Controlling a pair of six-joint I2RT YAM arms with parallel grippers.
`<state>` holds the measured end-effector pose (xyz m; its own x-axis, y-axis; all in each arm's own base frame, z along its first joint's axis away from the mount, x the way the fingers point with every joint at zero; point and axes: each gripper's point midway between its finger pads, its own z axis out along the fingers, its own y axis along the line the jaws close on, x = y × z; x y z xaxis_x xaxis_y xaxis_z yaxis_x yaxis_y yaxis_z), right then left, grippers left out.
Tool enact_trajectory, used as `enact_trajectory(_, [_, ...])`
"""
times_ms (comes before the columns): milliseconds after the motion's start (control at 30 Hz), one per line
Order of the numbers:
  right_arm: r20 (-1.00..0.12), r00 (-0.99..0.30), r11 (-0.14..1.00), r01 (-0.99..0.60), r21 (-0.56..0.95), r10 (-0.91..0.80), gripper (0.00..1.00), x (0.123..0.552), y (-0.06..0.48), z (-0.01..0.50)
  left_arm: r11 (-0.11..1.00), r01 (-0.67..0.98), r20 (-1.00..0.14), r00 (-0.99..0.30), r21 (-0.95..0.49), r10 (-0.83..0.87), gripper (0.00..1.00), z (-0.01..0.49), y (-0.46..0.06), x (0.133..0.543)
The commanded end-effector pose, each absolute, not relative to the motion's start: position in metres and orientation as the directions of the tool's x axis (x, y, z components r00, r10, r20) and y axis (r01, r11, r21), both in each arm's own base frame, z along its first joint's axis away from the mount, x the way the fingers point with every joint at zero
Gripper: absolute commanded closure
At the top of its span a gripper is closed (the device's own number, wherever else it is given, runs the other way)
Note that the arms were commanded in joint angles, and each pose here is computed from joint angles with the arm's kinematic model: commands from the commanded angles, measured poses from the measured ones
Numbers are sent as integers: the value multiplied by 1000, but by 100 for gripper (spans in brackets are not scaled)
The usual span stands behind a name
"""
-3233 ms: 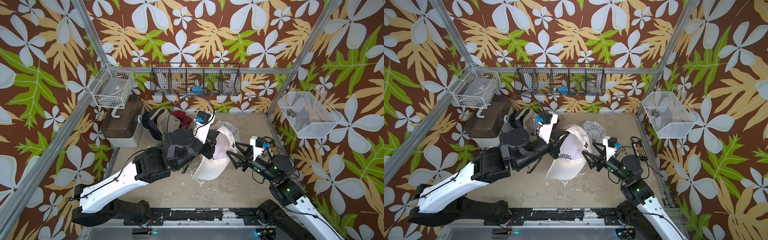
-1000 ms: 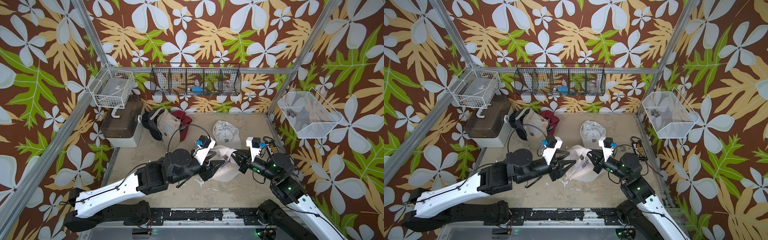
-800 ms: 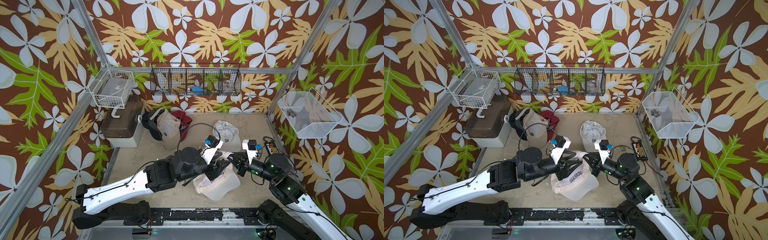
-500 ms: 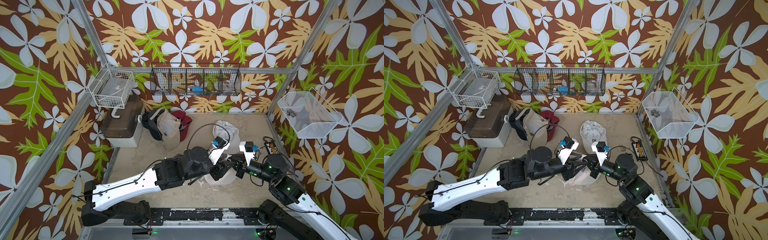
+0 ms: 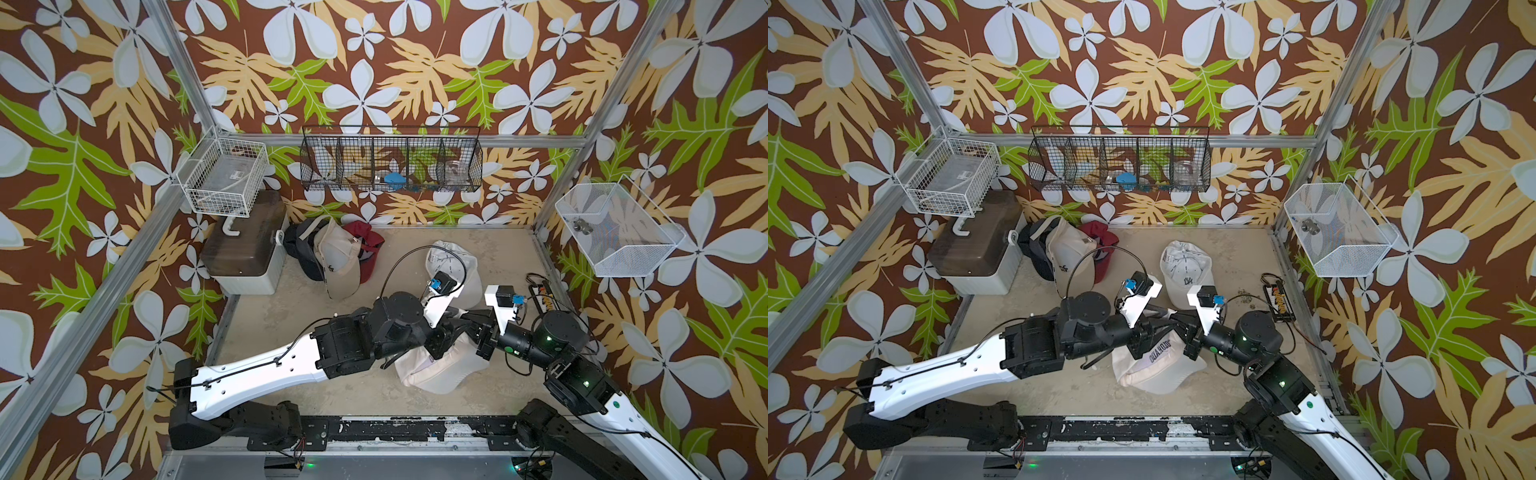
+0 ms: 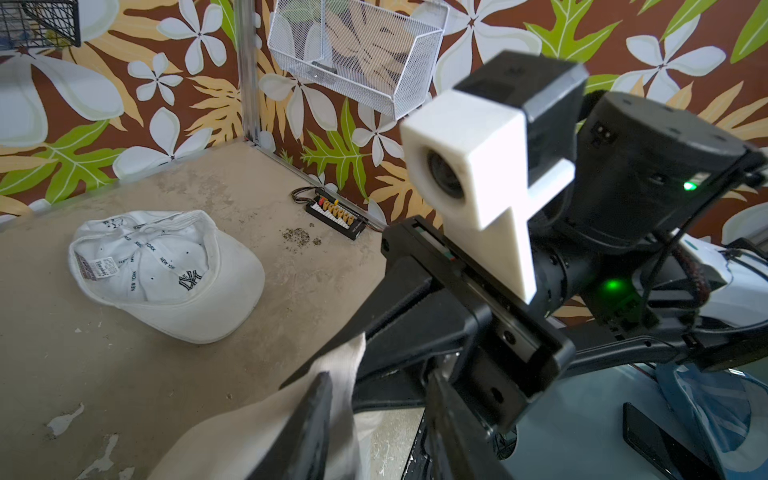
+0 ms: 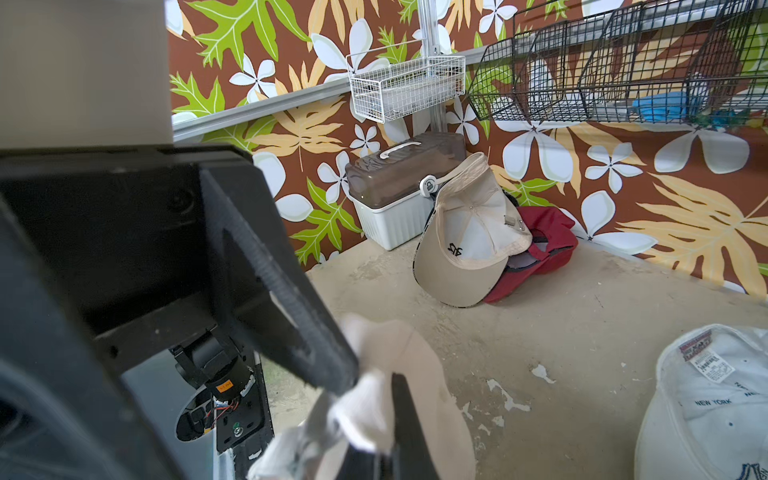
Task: Open the adjustable buckle of the baseball cap
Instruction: Open the adjustable buckle on the baseball cap.
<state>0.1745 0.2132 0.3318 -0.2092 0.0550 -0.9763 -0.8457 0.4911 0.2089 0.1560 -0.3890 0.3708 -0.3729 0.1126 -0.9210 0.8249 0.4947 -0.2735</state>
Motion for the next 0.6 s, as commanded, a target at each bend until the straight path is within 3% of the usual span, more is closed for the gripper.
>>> enact_trajectory(0, [-981,-181,475,-859,191,66,100,171,214,341,532,809,-939,-336,-248,74,59,386,-379,164])
enact_trajectory(567, [-980,-180,456,-868,196,79,100,168,217,348,524,819,-924,-355,-233,143,58,365,-395,164])
